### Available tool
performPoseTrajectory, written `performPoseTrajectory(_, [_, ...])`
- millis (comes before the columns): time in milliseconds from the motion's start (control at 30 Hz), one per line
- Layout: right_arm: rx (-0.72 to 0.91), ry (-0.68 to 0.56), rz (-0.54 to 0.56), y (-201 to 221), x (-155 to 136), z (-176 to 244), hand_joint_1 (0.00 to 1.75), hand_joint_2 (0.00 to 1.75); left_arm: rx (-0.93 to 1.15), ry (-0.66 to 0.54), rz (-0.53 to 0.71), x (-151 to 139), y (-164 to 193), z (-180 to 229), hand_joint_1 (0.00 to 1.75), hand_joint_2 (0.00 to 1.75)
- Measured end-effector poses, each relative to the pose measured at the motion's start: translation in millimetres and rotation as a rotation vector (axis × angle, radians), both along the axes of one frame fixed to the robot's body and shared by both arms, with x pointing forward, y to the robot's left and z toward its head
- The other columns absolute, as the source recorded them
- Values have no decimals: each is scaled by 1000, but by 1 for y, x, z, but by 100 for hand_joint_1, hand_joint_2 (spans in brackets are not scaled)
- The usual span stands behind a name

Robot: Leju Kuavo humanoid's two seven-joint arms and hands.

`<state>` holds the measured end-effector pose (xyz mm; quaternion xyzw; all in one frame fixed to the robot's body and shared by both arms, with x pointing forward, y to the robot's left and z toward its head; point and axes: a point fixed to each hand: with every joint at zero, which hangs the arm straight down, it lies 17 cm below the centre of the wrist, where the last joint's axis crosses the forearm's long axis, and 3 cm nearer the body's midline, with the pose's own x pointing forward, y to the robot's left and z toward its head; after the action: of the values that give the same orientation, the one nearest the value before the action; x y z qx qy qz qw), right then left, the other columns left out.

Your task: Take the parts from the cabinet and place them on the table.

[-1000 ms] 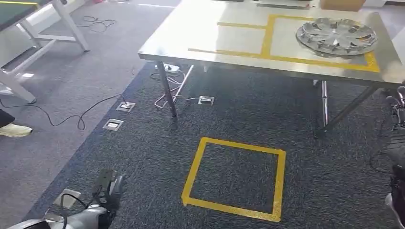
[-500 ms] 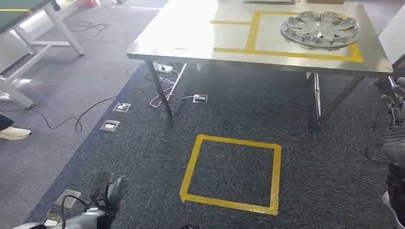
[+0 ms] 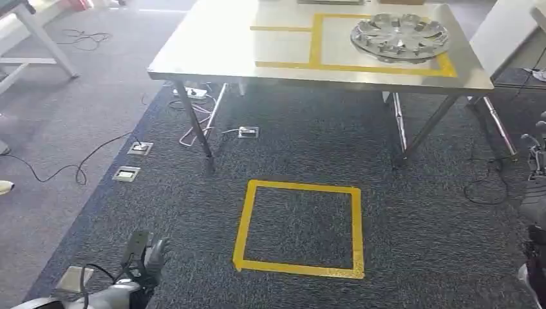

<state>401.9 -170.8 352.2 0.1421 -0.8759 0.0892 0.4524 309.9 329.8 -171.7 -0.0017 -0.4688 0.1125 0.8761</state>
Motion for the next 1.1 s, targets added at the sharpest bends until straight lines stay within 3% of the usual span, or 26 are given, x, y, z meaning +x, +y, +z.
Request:
performPoseTrajectory(333, [27, -15, 6, -1, -7, 4, 0, 0, 18, -5, -7, 3, 1, 2, 0, 0])
performPoseTrajectory(600, [-23, -63, -76, 0, -16, -4, 0, 0, 8, 7, 6, -5, 1, -3, 0, 0])
performPoseTrajectory(1100, [-34, 3, -97, -3, -14, -19, 0, 0, -9, 37, 3, -25, -7, -13, 0, 0])
